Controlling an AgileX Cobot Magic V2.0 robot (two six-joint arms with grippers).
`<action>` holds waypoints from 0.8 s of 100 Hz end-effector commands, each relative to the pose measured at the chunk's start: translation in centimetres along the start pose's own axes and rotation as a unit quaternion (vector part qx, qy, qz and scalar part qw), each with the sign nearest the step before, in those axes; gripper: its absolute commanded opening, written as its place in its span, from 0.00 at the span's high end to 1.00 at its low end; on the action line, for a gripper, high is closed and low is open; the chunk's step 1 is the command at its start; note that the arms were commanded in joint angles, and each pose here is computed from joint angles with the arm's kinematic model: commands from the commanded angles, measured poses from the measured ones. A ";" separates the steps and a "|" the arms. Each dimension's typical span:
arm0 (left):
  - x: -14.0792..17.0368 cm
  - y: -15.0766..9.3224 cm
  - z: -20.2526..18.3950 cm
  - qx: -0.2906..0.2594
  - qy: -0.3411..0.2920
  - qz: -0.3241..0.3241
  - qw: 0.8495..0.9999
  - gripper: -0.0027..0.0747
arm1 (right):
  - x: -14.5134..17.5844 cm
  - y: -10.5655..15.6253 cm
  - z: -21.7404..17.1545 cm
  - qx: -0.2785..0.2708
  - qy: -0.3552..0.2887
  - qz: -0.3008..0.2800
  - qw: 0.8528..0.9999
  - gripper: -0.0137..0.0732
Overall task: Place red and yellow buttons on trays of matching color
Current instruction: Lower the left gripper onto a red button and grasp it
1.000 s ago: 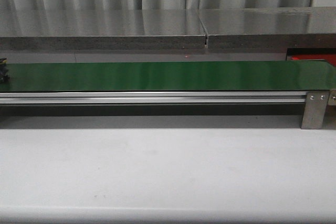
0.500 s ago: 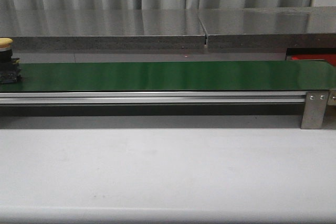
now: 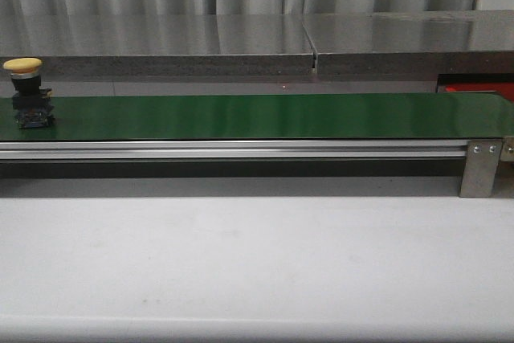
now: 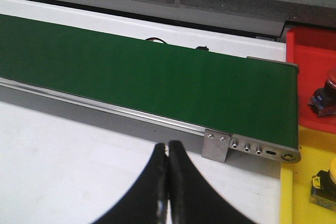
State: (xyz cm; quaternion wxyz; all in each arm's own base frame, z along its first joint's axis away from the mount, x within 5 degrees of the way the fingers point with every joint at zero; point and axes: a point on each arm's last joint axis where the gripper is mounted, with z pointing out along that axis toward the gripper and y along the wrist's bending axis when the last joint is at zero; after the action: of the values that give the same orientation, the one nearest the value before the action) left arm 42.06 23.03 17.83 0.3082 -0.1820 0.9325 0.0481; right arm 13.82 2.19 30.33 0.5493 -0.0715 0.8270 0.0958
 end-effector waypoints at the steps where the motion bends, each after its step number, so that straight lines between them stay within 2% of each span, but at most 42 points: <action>1: -2.7 0.2 -2.7 -0.013 -0.078 -0.002 0.997 0.14 | -1.3 -0.2 -0.4 0.013 -0.042 0.004 0.999 0.98; 16: -2.6 0.3 -2.2 -0.014 -0.077 -0.003 0.997 0.16 | -1.3 -0.2 -0.4 0.013 -0.042 0.004 0.999 0.98; 26: -2.5 0.3 -2.0 -0.013 -0.075 -0.004 0.997 0.26 | -1.3 -0.2 -0.4 0.013 -0.042 0.004 0.999 0.98; 33: -2.5 0.3 -2.0 -0.013 -0.076 -0.004 0.997 0.39 | -1.3 -0.2 -0.4 0.013 -0.042 0.004 0.999 0.98; 59: -3.0 0.1 -3.2 -0.013 -0.089 -0.003 0.996 0.99 | -1.3 -0.2 -0.4 0.013 -0.042 0.004 0.999 0.98; 80: -5.0 -0.7 -8.4 -0.002 -0.133 -0.010 0.991 0.99 | -1.3 -0.2 -0.4 0.013 -0.042 0.004 0.999 0.98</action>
State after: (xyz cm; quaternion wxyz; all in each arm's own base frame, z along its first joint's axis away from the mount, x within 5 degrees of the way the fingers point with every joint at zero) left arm 41.97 22.97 20.01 0.3389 -0.1840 0.9210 0.0554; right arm 13.82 2.19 30.33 0.5493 -0.0715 0.8270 0.0958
